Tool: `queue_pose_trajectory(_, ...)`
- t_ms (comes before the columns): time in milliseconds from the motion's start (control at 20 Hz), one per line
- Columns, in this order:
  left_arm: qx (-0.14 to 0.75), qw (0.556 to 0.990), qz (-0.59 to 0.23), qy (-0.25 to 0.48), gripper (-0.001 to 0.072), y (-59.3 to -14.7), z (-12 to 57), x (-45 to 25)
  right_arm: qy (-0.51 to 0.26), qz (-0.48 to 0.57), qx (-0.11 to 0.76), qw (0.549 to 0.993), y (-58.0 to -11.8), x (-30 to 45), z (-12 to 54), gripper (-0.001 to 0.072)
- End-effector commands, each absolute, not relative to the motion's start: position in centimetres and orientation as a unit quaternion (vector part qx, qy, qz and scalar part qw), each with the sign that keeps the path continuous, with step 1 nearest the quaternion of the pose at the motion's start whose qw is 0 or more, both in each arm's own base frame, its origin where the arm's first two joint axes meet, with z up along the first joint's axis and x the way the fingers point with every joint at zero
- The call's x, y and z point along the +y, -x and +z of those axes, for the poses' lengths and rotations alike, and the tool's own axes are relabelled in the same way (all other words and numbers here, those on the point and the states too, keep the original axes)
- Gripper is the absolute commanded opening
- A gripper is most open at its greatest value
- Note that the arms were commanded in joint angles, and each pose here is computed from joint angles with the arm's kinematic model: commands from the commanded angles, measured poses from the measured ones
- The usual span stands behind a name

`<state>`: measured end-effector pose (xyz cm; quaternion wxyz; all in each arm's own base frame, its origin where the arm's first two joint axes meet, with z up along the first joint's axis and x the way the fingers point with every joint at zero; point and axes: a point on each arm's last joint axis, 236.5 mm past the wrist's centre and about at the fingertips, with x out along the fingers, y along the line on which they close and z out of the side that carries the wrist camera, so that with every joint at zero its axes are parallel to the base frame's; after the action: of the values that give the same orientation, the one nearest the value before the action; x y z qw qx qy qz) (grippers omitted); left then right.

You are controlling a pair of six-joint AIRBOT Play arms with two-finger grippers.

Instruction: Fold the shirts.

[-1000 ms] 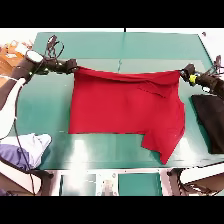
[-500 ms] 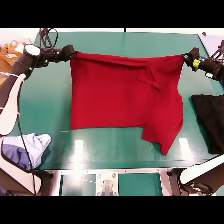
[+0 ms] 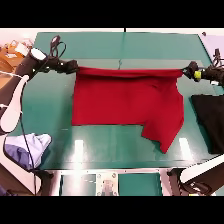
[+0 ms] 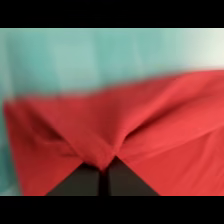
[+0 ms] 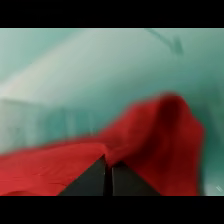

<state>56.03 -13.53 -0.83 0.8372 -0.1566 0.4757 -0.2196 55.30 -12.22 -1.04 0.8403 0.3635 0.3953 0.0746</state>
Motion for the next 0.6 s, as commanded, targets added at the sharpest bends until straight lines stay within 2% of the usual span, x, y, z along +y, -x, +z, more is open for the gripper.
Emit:
queue_pose_trajectory(0, 0.545, 0.802, -0.208, 0.127, 0.0024, -52.7, -4.5, -12.4, -0.361, 0.064, 0.451, 0.814, -51.9, -13.1, -4.1, 0.0019)
queue_pose_trajectory(250, 0.571, 0.785, -0.200, 0.133, 0.0024, -50.9, -7.2, -12.2, -0.356, 0.055, 0.495, 0.791, -49.2, -12.5, -7.9, 0.0020)
queue_pose_trajectory(550, 0.565, 0.778, -0.212, 0.174, 0.0024, -51.0, -6.8, -13.7, -0.368, 0.052, 0.493, 0.787, -49.1, -12.2, -8.4, 0.0021)
